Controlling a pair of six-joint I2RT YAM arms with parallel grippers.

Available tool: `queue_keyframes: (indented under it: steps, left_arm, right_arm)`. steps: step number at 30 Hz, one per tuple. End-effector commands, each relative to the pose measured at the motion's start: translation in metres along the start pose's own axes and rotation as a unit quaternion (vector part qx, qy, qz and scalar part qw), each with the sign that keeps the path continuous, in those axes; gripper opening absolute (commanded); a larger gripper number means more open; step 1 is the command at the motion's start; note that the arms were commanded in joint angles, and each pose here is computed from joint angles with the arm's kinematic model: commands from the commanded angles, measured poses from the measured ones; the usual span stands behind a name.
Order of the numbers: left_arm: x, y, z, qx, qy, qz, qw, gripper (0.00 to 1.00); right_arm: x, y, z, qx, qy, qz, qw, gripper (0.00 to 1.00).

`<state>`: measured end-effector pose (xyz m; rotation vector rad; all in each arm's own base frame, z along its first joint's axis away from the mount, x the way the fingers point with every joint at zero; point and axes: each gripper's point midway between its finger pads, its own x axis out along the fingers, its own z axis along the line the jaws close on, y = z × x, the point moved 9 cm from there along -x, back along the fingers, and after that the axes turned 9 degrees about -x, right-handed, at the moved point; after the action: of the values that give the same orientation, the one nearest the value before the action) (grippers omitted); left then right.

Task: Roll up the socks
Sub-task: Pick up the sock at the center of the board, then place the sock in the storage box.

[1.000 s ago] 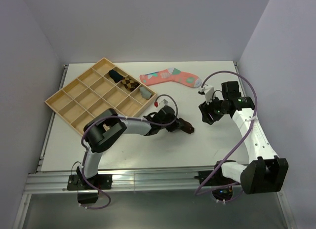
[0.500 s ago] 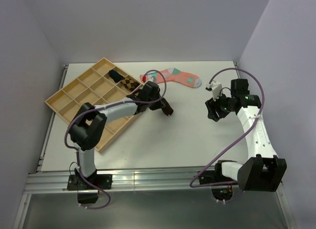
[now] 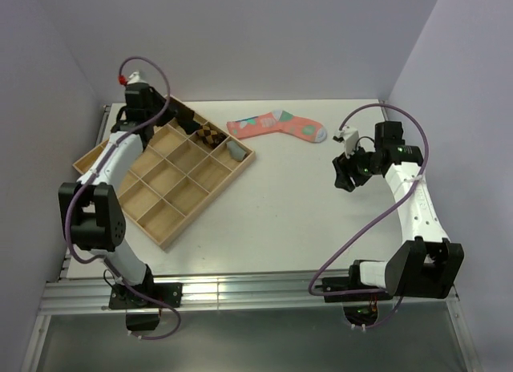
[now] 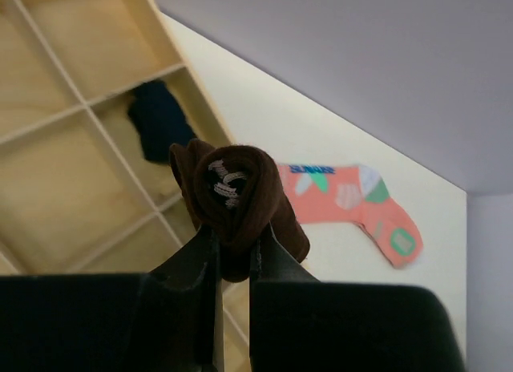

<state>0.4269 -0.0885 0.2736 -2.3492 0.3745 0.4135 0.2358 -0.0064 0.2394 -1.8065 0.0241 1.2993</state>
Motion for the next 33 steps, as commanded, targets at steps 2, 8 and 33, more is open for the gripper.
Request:
queue_keyframes:
  steps: [2, 8, 33]
  left_arm:
    - [0.017, -0.020, 0.031, 0.024, 0.028, 0.032, 0.999, 0.00]
    - [0.056, -0.016, 0.091, 0.004, -0.012, 0.083, 0.996, 0.00]
    - [0.092, 0.015, 0.193, -0.056, -0.289, 0.151, 0.944, 0.10]
  right_arm:
    - [-0.002, -0.009, -0.007, -0.010, -0.009, -0.015, 1.000, 0.62]
    - [0.005, -0.004, -0.009, -0.011, -0.017, -0.007, 1.000, 0.62]
    - [0.019, 0.010, -0.007, 0.000, -0.032, 0.013, 0.999, 0.62]
